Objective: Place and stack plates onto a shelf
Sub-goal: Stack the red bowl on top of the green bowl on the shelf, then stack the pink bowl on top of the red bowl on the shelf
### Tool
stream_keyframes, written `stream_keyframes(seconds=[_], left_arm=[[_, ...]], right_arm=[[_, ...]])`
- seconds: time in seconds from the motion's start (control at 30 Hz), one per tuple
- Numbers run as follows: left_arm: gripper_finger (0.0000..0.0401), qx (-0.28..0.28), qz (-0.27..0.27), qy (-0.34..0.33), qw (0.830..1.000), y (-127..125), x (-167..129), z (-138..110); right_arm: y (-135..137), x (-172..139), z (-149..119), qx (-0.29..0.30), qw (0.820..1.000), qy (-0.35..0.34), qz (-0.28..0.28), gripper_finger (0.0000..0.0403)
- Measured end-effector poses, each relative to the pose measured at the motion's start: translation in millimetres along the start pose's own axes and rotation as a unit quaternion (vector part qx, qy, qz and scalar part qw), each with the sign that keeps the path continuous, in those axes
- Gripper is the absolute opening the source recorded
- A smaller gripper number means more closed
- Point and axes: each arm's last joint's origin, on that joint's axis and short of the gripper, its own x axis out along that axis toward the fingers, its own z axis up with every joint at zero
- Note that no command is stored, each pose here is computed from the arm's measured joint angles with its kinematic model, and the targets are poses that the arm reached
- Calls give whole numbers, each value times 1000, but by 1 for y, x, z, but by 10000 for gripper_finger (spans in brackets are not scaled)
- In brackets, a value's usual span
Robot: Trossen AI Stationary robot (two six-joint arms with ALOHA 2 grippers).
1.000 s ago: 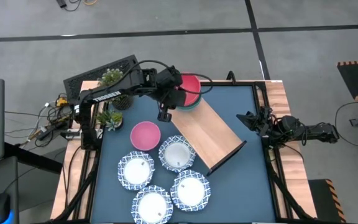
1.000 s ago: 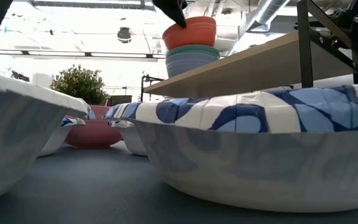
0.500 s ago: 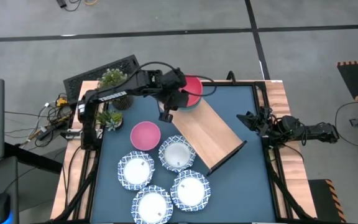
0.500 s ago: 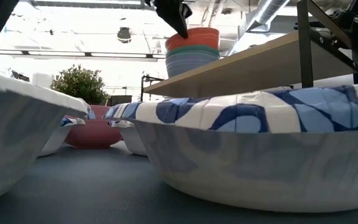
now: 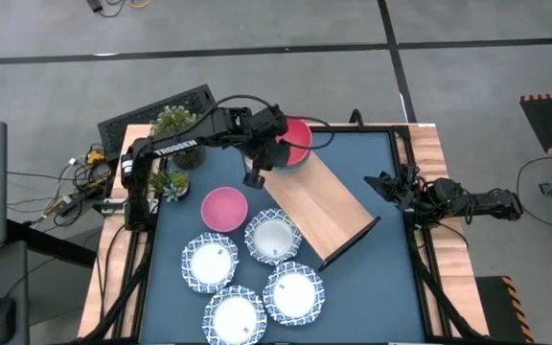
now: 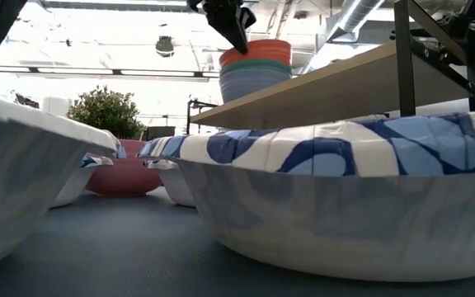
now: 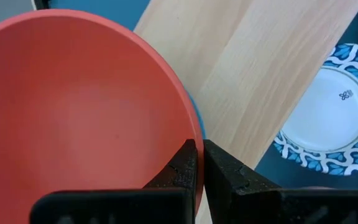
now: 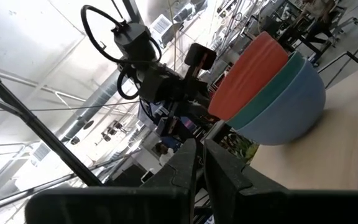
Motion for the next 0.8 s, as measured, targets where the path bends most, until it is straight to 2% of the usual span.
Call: stream_keyframes(seconds=[0.1,0.27,0.5,0.7,0.8], left_arm=[[26,0,6,5,1000,1,0,-1],[86,-1,7,5,1000,2,0,-1],[158,-4,38,24,999,3,-3,-2],[174,-43,43,5,998,4,-19,1],[171,-62,-9,-1,998,-2,-38,0]], right_arm=[[0,0,0,0,1000,0,0,58],[0,0,0,0,1000,0,0,58],[0,0,0,0,1000,0,0,58],[0,0,0,0,1000,0,0,58],[0,0,0,0,1000,0,0,58]])
